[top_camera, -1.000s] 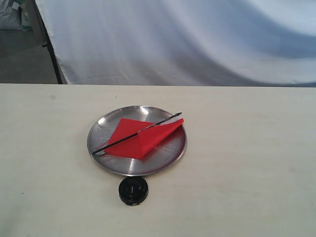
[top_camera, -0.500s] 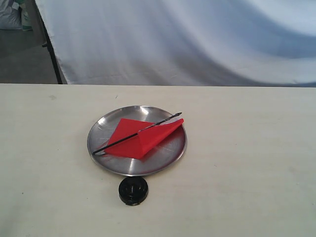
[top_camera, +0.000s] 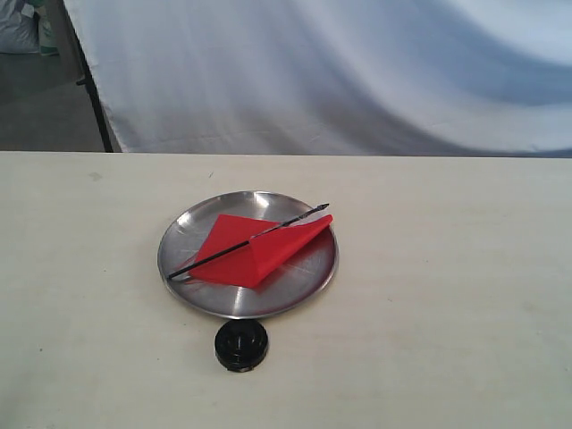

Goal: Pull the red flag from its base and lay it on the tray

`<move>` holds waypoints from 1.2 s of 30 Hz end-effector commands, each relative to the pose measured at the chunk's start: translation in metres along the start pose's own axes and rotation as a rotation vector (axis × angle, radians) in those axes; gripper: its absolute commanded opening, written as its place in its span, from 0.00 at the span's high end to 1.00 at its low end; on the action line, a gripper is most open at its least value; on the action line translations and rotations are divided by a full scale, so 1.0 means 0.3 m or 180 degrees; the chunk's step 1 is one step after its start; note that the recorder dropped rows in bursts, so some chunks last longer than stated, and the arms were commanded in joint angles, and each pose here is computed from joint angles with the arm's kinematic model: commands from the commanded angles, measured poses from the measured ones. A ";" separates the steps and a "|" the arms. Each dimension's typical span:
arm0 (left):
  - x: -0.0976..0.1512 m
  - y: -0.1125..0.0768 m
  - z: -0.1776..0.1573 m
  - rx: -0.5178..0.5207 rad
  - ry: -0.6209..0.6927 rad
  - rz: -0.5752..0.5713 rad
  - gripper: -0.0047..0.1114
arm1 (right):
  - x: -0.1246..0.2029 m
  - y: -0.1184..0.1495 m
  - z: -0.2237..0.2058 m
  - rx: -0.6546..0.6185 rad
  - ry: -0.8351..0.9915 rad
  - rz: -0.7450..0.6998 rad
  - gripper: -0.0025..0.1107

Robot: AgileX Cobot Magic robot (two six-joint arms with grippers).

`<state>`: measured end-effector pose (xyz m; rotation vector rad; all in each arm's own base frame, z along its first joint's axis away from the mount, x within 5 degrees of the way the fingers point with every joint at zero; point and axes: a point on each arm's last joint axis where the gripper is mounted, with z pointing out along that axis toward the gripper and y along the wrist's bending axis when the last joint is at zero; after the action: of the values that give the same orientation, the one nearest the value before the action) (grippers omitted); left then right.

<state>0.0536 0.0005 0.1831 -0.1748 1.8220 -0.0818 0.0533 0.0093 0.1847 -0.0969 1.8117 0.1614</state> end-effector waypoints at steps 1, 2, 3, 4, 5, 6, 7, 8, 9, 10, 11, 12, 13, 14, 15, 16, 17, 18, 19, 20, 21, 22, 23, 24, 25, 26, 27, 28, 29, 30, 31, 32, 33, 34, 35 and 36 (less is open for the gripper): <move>0.004 -0.001 0.000 0.0015 0.0001 0.0044 0.96 | 0.001 0.000 0.000 -0.0005 -0.0030 0.0000 0.98; 0.004 -0.002 0.000 0.0018 0.0001 0.0052 0.96 | 0.001 0.000 0.000 -0.0005 -0.0030 0.0000 0.98; 0.004 -0.002 0.000 0.0018 0.0001 0.0052 0.96 | 0.001 0.000 0.000 -0.0005 -0.0030 0.0000 0.98; 0.004 -0.002 0.000 0.0018 0.0001 0.0052 0.96 | 0.001 0.000 0.000 -0.0005 -0.0030 0.0000 0.98; 0.004 -0.002 0.000 0.0021 0.0001 0.0043 0.96 | 0.001 0.000 0.000 -0.0005 -0.0030 0.0000 0.98; 0.004 -0.002 0.000 0.0021 0.0001 0.0043 0.96 | 0.001 0.000 0.000 -0.0005 -0.0030 0.0000 0.98; 0.004 -0.002 0.000 0.0021 0.0001 0.0043 0.96 | 0.001 0.000 0.000 -0.0005 -0.0030 0.0000 0.98; 0.004 -0.002 0.000 0.0021 0.0007 0.0043 0.96 | 0.001 0.000 0.000 -0.0005 -0.0030 0.0000 0.98; 0.006 -0.002 0.000 0.0021 0.0020 0.0052 0.96 | 0.001 0.000 0.000 -0.0005 -0.0030 0.0000 0.98; 0.009 -0.002 0.000 0.0018 0.0057 0.0061 0.96 | 0.001 0.000 0.000 -0.0005 -0.0030 0.0000 0.98; 0.009 -0.001 0.000 0.0016 0.0057 0.0060 0.96 | 0.001 0.000 0.000 -0.0005 -0.0030 0.0000 0.98; 0.009 -0.001 0.000 0.0016 0.0057 0.0060 0.96 | 0.001 0.000 0.000 -0.0005 -0.0030 0.0000 0.98; 0.009 -0.001 0.000 0.0013 0.0057 0.0069 0.96 | 0.001 0.000 0.000 -0.0005 -0.0030 0.0000 0.98; 0.009 -0.001 0.000 0.0013 0.0057 0.0069 0.96 | 0.001 0.000 0.000 -0.0005 -0.0030 0.0000 0.98; 0.009 -0.001 0.000 0.0013 0.0057 0.0069 0.96 | 0.001 0.000 0.000 -0.0005 -0.0030 0.0000 0.98; 0.009 -0.001 0.000 0.0013 0.0057 0.0069 0.96 | 0.001 0.000 0.000 -0.0005 -0.0030 0.0000 0.98; 0.009 -0.001 0.000 0.0013 0.0057 0.0069 0.96 | 0.001 0.000 0.000 -0.0005 -0.0030 0.0000 0.98; 0.009 -0.001 0.000 0.0013 0.0057 0.0069 0.96 | 0.001 0.000 0.000 -0.0005 -0.0030 0.0000 0.98; 0.009 -0.001 0.000 0.0013 0.0057 0.0069 0.96 | 0.001 0.000 0.000 -0.0005 -0.0030 0.0000 0.98; 0.009 -0.001 0.000 0.0013 0.0057 0.0069 0.96 | 0.001 0.000 0.000 -0.0005 -0.0030 0.0000 0.98; 0.009 -0.001 0.000 0.0013 0.0057 0.0069 0.96 | 0.001 0.000 0.000 -0.0005 -0.0030 0.0000 0.98; 0.009 -0.001 0.000 0.0013 0.0057 0.0069 0.96 | 0.001 0.000 0.000 -0.0005 -0.0030 0.0000 0.98; 0.009 -0.001 0.000 0.0013 0.0057 0.0069 0.96 | 0.001 0.000 0.000 -0.0005 -0.0030 0.0000 0.98; 0.009 -0.001 0.000 0.0013 0.0057 0.0069 0.96 | 0.001 0.000 0.000 -0.0005 -0.0030 0.0000 0.98; 0.009 -0.001 0.000 0.0013 0.0057 0.0069 0.96 | 0.001 0.000 0.000 -0.0005 -0.0030 0.0000 0.98; 0.009 -0.001 0.000 0.0013 0.0057 0.0069 0.96 | 0.001 0.000 0.000 -0.0005 -0.0030 0.0000 0.98; 0.009 -0.001 0.000 0.0013 0.0057 0.0061 0.96 | 0.001 0.000 0.000 -0.0005 -0.0030 0.0000 0.98; 0.009 -0.001 0.000 0.0013 0.0057 0.0061 0.96 | 0.001 0.000 0.000 -0.0005 -0.0030 0.0000 0.98; 0.009 -0.001 0.000 0.0013 0.0057 0.0061 0.96 | 0.001 0.000 0.000 -0.0005 -0.0030 0.0000 0.98; 0.009 -0.001 0.000 0.0013 0.0057 0.0061 0.96 | 0.001 0.000 0.000 -0.0005 -0.0030 0.0000 0.98; 0.009 -0.001 0.000 0.0013 0.0057 0.0061 0.96 | 0.001 0.000 0.000 -0.0005 -0.0030 0.0000 0.98; 0.009 -0.001 0.000 0.0013 0.0057 0.0061 0.96 | 0.001 0.000 0.000 -0.0005 -0.0030 0.0000 0.98; 0.009 -0.001 0.000 0.0013 0.0057 0.0061 0.96 | 0.001 0.000 0.000 -0.0005 -0.0030 0.0000 0.98; 0.009 -0.001 0.000 0.0013 0.0057 0.0061 0.96 | 0.001 0.000 0.000 -0.0005 -0.0030 0.0000 0.98; 0.009 -0.001 0.000 0.0013 0.0057 0.0061 0.96 | 0.001 0.000 0.000 -0.0005 -0.0030 0.0000 0.98; 0.009 -0.001 0.000 0.0013 0.0057 0.0061 0.96 | 0.001 0.000 0.000 -0.0005 -0.0030 0.0000 0.98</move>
<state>0.0533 -0.0004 0.1817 -0.1515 1.8397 -0.0770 0.0533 0.0093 0.1847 -0.0969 1.8117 0.1614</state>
